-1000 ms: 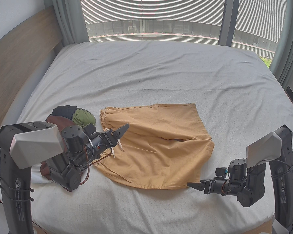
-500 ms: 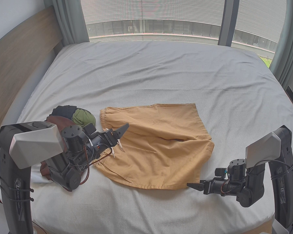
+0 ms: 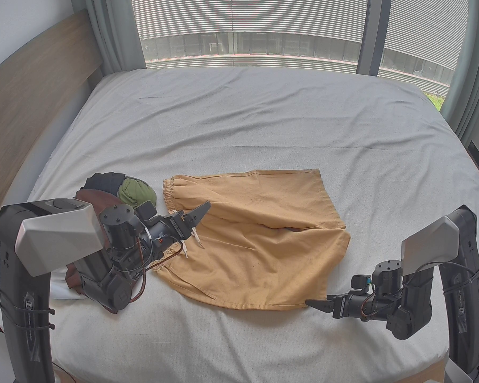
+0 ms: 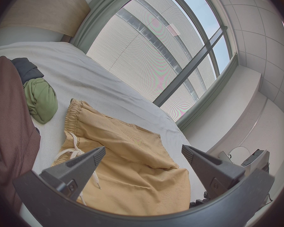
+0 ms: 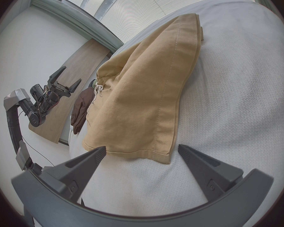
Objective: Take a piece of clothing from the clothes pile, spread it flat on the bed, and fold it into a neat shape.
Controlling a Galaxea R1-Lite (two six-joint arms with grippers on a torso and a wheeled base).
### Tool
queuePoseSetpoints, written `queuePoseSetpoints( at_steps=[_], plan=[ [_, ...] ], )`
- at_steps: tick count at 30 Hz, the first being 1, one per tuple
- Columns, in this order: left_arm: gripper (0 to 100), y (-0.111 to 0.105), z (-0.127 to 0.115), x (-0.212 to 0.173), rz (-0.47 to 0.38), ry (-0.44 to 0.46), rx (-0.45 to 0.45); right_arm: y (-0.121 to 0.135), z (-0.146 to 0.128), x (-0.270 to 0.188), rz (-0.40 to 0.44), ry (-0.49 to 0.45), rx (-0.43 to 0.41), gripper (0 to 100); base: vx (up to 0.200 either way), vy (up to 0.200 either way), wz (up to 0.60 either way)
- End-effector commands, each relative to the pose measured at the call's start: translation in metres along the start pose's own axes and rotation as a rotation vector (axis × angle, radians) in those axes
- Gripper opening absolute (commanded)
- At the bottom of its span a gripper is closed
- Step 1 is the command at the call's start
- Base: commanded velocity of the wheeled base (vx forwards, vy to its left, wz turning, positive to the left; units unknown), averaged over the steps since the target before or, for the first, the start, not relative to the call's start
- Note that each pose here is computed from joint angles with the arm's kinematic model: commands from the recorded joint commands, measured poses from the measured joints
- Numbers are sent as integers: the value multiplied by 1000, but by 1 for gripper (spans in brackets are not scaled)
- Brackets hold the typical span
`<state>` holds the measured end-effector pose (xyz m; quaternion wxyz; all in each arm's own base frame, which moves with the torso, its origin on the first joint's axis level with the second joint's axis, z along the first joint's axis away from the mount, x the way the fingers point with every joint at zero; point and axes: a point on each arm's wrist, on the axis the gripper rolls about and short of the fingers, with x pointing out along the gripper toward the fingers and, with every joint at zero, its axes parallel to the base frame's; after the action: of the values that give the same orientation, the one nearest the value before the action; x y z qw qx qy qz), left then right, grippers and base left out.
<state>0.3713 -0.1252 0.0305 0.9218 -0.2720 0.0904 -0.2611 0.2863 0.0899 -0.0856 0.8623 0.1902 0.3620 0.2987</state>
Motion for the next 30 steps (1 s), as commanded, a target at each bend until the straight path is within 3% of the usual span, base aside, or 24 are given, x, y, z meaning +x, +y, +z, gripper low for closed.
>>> queuePoseSetpoints(
  at_steps=[1,30],
  plan=[
    [100,0,0,0,-2,-2,0,3,-3,2,12,13,-4,0,0,0,0],
    [100,1,-1,0,1,2,-1,1,2,-3,2,-7,12,0,0,0,0]
  ],
)
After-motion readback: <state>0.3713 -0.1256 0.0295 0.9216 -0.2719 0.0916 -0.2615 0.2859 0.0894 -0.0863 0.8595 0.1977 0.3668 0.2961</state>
